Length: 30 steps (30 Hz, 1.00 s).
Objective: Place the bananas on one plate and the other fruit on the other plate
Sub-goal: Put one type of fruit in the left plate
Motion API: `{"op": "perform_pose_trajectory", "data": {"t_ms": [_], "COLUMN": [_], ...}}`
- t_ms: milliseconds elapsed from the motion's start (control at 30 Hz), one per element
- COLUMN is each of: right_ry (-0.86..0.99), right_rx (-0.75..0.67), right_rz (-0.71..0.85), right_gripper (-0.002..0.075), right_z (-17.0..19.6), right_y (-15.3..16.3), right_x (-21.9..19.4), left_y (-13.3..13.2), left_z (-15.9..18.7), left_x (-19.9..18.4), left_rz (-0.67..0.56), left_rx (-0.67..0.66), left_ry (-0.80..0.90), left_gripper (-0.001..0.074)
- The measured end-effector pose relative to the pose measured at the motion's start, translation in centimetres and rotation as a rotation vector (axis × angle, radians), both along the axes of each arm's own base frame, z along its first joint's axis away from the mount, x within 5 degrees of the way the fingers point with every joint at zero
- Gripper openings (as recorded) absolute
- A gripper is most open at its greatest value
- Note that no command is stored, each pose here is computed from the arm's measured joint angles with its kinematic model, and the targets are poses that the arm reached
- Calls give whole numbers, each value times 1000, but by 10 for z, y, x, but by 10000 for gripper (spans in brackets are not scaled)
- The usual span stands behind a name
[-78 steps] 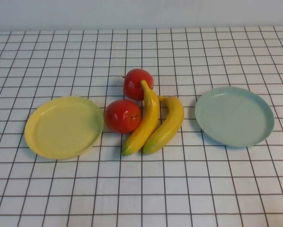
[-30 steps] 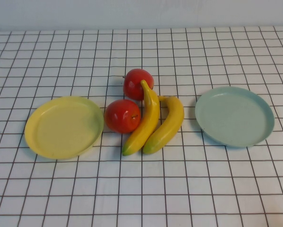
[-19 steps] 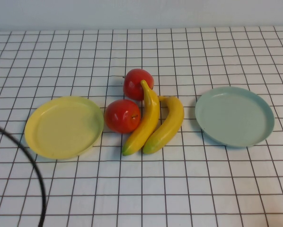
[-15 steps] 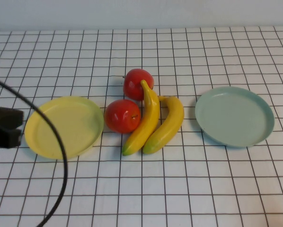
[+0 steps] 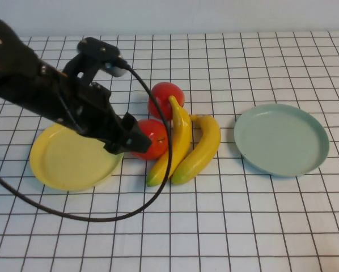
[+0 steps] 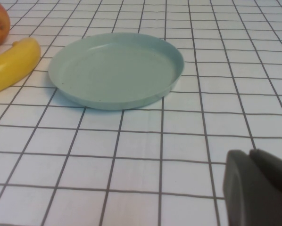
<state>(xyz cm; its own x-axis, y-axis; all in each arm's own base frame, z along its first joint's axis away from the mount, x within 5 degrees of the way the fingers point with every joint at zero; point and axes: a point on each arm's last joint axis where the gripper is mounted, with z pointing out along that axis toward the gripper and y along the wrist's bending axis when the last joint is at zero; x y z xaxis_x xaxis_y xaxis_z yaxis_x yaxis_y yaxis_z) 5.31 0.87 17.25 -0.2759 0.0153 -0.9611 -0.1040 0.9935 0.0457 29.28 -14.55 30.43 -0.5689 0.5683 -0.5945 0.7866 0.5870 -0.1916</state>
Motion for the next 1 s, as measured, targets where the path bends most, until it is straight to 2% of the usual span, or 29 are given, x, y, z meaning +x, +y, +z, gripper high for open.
{"op": "perform_pose_trajectory", "data": {"t_ms": [267, 567, 1000], "right_ry": [0, 0, 0], "right_rx": [0, 0, 0], "right_rz": [0, 0, 0], "right_gripper": [-15, -15, -15], "right_z": [0, 0, 0], "right_y": [0, 0, 0], "right_x": [0, 0, 0], "left_y": [-15, -25, -46], "left_z": [-5, -38, -71], "left_x": [29, 47, 63], "left_rz": [-38, 18, 4], "left_rx": [192, 209, 219], "left_ry": [-239, -191, -183], "left_gripper": [540, 541, 541]}}
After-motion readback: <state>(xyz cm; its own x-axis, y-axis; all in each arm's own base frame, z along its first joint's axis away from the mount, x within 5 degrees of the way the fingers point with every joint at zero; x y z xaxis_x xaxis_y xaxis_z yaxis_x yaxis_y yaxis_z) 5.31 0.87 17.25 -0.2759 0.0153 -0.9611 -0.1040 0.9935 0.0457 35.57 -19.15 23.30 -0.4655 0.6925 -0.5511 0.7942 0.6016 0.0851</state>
